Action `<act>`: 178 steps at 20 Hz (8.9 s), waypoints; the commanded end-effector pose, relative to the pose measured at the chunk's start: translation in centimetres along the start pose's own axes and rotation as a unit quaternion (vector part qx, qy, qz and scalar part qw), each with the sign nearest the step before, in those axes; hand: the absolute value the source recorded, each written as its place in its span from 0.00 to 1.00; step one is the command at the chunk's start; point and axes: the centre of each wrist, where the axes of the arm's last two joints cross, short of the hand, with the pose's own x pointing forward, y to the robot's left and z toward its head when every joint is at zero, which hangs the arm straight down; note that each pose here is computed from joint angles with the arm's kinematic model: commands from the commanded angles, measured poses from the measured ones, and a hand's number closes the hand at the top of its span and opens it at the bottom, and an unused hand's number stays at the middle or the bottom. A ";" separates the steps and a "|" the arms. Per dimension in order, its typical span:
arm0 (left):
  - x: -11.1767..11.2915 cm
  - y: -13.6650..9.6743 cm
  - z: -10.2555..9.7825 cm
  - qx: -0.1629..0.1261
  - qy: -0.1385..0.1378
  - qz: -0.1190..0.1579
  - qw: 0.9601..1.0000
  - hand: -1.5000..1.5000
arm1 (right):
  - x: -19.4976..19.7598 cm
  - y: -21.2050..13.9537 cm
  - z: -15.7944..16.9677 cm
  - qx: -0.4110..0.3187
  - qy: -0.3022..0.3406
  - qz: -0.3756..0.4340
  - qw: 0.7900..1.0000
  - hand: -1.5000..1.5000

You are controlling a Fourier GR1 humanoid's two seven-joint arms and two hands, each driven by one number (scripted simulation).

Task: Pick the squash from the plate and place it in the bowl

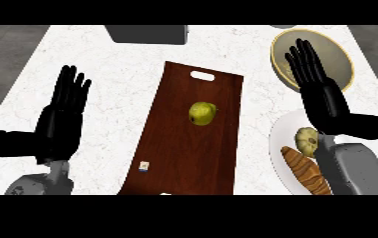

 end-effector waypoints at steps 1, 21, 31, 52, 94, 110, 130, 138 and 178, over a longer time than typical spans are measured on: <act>0.4 0.2 -0.4 0.000 -0.005 -0.019 1.000 0.50 | -1.3 -0.6 1.4 0.070 0.053 0.050 0.995 1.00; -3.0 -2.4 -1.7 -0.081 0.045 -0.123 0.988 0.50 | 3.7 -3.2 11.4 0.053 -0.021 0.371 0.927 0.00; -3.0 -3.2 -1.4 -0.094 0.035 -0.130 0.986 0.50 | 8.7 -1.3 7.6 0.070 0.148 0.444 0.881 0.00; -3.9 -1.3 -0.6 -0.087 0.044 -0.117 0.988 0.50 | 4.3 -5.0 8.1 0.120 0.273 0.442 0.846 0.00; -3.2 -2.3 -0.8 -0.093 0.042 -0.130 0.986 0.50 | -6.1 -4.7 9.7 0.123 0.317 0.429 0.837 0.00; -3.2 -1.5 -1.2 -0.097 0.042 -0.116 0.988 0.50 | -8.2 -1.9 10.4 0.187 0.237 0.406 0.862 1.00; -3.7 -2.8 -1.0 -0.099 0.048 -0.124 0.986 0.50 | 8.2 16.8 -8.1 -0.139 0.028 0.357 0.923 1.00; -3.3 -2.9 -0.7 -0.106 0.046 -0.121 0.986 0.50 | 14.3 15.9 -12.7 -0.173 0.063 0.393 0.901 1.00; -2.8 -4.6 -1.3 -0.112 0.039 -0.123 0.985 0.50 | -1.8 -11.9 -10.5 -0.211 0.296 0.452 0.814 0.00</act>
